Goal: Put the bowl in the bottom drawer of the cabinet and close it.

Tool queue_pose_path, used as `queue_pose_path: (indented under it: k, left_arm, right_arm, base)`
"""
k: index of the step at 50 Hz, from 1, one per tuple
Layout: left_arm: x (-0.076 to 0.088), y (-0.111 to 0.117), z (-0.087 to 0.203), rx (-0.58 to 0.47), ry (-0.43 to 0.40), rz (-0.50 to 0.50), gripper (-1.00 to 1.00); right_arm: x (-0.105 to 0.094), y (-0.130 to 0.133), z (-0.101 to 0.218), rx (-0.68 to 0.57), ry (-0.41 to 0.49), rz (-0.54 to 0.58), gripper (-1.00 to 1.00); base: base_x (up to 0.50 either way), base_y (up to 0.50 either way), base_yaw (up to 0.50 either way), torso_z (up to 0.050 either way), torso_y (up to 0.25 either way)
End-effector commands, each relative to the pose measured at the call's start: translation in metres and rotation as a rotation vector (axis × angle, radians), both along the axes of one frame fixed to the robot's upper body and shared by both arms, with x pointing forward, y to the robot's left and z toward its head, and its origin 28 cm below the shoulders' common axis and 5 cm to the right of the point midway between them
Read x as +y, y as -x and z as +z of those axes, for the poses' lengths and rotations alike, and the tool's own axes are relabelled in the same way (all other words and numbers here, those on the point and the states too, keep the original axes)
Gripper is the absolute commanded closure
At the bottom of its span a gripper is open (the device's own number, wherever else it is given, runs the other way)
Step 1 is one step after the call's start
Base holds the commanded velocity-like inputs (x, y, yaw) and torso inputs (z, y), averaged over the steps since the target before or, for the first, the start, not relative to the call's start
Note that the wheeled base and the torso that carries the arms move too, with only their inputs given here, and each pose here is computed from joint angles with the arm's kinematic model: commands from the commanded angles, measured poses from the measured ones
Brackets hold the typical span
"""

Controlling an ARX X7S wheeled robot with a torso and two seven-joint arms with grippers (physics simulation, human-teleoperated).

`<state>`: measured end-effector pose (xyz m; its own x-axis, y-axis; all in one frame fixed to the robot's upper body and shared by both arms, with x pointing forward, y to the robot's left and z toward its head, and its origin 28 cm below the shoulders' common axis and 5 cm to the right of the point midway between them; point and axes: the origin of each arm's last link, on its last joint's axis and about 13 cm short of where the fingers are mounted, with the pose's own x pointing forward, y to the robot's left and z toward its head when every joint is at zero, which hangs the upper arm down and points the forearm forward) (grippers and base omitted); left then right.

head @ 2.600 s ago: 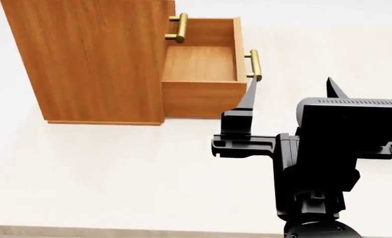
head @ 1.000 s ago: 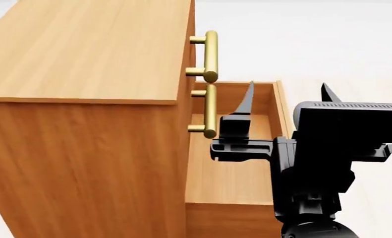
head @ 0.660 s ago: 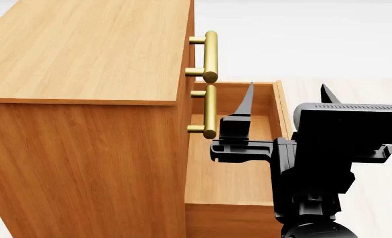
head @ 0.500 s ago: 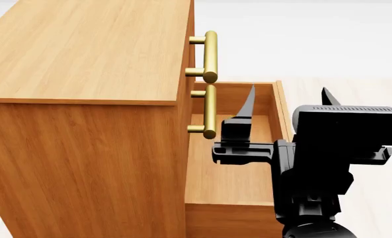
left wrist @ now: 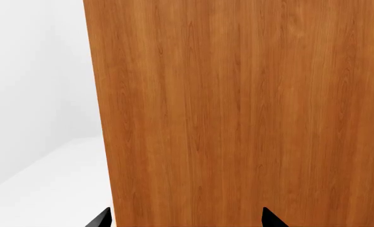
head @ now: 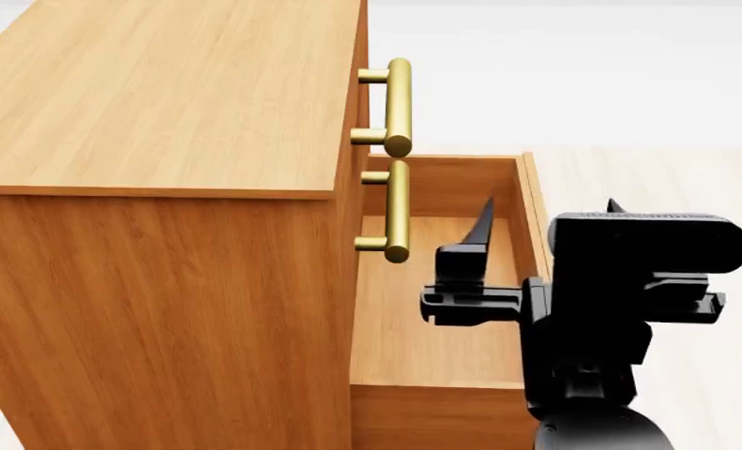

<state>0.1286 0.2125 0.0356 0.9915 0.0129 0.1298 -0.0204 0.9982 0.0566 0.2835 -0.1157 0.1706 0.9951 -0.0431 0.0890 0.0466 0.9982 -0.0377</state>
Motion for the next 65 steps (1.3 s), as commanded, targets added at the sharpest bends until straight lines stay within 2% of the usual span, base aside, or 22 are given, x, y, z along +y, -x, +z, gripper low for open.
queue_pose_path:
  k: [1,8,15,34,44,54,57,60,61,65]
  left_arm:
    - [0.000,0.000,0.001,0.001,-0.001,0.000,-1.00]
    - [0.000,0.000,0.000,0.002,-0.003,0.001,-1.00]
    - [0.000,0.001,0.001,0.001,-0.004,0.001,-1.00]
    - [0.000,0.000,-0.001,-0.001,-0.003,0.007,-1.00]
    - [0.000,0.000,0.000,-0.002,-0.003,0.005,-1.00]
    - [0.000,0.000,0.000,-0.002,-0.001,0.006,-1.00]
    - [0.000,0.000,0.000,-0.002,0.000,0.006,-1.00]
    - [0.000,0.000,0.000,-0.002,0.000,0.006,-1.00]
    - [0.000,0.000,0.000,-0.002,-0.001,0.007,-1.00]
    - [0.000,0.000,0.000,-0.003,0.000,0.007,-1.00]
  right_arm:
    - [-0.005,-0.013,-0.012,0.089,0.027,-0.027,-1.00]
    - [-0.006,-0.019,-0.013,0.179,0.034,-0.041,-1.00]
    - [-0.009,-0.024,-0.014,0.202,0.042,-0.042,-1.00]
    - [-0.011,-0.037,-0.014,0.375,0.044,-0.062,-1.00]
    - [-0.012,-0.042,-0.016,0.449,0.015,-0.058,-1.00]
    - [-0.013,-0.048,-0.016,0.481,0.011,-0.073,-1.00]
    - [-0.014,-0.048,-0.017,0.518,-0.030,-0.056,-1.00]
    - [-0.014,-0.049,-0.018,0.524,-0.021,-0.056,-1.00]
    - [-0.015,-0.050,-0.019,0.498,0.008,-0.066,-1.00]
    - [-0.016,-0.051,-0.021,0.529,0.000,-0.064,-1.00]
  base:
    - [0.00,0.00,0.00,0.000,0.000]
    - [0.00,0.00,0.00,0.000,0.000]
    - [0.00,0.00,0.00,0.000,0.000]
    - [0.00,0.00,0.00,0.000,0.000]
    - [0.00,0.00,0.00,0.000,0.000]
    - [0.00,0.00,0.00,0.000,0.000]
    - [0.00,0.00,0.00,0.000,0.000]
    - [0.00,0.00,0.00,0.000,0.000]
    - [0.00,0.00,0.00,0.000,0.000]
    - [0.00,0.00,0.00,0.000,0.000]
